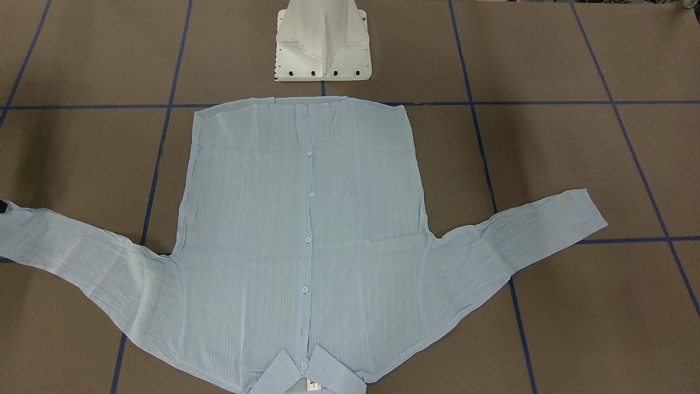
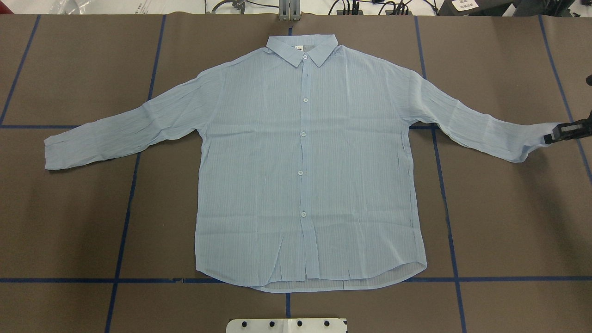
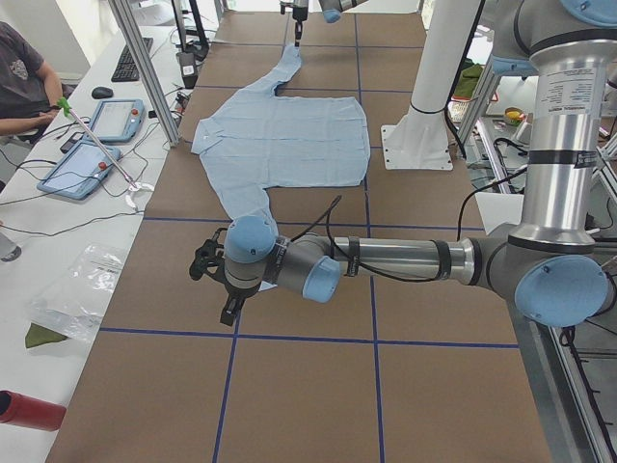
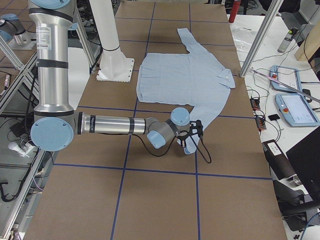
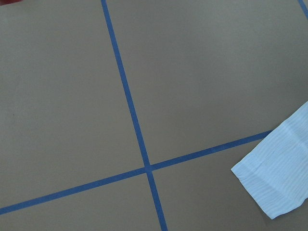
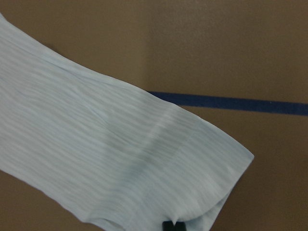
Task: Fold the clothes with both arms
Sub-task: 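Lift the cuff with the right gripper and carry it across the shirt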
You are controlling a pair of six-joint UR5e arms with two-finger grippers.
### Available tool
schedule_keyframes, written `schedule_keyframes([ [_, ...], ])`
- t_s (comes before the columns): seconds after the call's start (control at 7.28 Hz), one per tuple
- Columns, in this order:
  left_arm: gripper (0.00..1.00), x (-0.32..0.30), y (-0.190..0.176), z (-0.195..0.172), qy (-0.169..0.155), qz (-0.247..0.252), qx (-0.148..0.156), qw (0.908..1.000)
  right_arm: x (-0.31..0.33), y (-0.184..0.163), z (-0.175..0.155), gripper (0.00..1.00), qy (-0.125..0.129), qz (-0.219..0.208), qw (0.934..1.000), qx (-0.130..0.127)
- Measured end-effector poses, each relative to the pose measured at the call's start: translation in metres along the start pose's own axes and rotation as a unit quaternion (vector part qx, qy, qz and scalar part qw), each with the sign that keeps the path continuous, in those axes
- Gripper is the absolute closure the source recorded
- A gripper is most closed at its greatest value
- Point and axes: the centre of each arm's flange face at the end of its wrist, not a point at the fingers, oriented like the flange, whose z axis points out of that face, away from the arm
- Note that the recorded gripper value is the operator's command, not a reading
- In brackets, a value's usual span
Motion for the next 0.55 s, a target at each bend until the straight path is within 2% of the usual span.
schedule_keyframes([
  [0.14, 0.0, -0.001, 0.0, 0.001, 0.001, -0.001, -0.001, 1.0, -0.037, -0.016, -0.019, 1.0, -0.026, -0.012, 0.9996, 0.005],
  [0.27, 0.0, -0.001, 0.001, 0.001, 0.002, -0.002, -0.002, 1.0, -0.09, -0.047, -0.041, 1.0, -0.055, -0.019, 0.9983, -0.003],
  [0.55, 0.0, -0.002, 0.003, 0.004, 0.012, -0.004, -0.004, 0.9999, -0.203, -0.11, -0.071, 1.0, -0.083, -0.028, 0.9958, -0.023],
])
